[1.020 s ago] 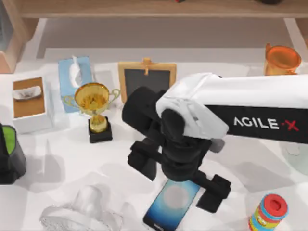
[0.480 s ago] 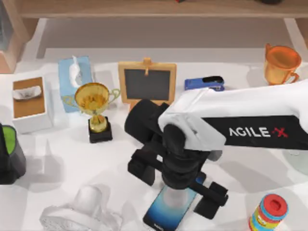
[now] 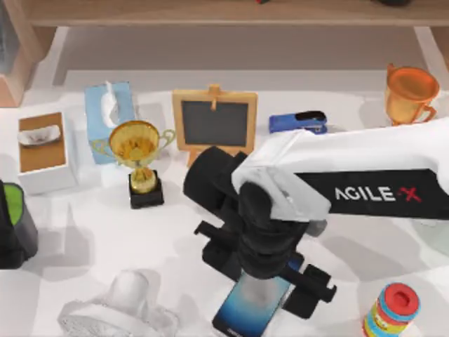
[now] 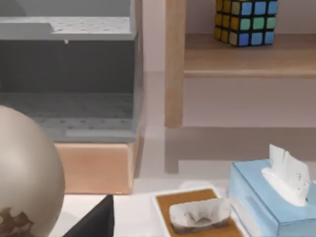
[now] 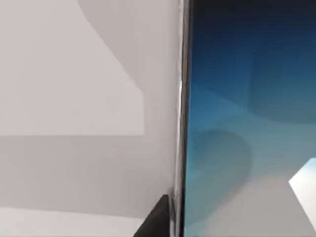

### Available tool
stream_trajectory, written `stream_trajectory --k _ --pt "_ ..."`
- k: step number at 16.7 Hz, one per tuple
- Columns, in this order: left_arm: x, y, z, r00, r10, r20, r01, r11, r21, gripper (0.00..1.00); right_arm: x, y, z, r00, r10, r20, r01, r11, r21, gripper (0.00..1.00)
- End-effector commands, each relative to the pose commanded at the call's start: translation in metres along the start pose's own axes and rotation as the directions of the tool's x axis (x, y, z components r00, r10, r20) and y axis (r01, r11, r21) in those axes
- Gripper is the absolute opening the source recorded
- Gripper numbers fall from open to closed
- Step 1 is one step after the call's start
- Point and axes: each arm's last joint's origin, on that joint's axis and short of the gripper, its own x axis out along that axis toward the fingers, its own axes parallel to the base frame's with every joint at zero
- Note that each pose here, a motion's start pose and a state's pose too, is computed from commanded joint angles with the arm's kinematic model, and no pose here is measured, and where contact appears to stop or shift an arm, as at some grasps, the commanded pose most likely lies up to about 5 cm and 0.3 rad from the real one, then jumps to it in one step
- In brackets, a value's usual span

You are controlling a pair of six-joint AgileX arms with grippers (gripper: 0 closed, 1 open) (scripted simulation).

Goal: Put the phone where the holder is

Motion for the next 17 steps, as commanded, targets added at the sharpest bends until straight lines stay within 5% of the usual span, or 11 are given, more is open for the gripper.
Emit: stream_trajectory --k 5,17 --pt "0.0 0.0 0.0 1.0 0.0 0.0 0.0 1.0 0.0 1.0 0.0 0.0 0.0 1.0 0.0 0.0 0.0 1.0 0.0 0.02" --pt "0.0 0.0 0.0 1.0 0.0 0.0 0.0 1.0 0.0 1.0 -0.028 -0.003 0.001 1.0 0.004 0.004 -0.004 1.0 -0.017 0.0"
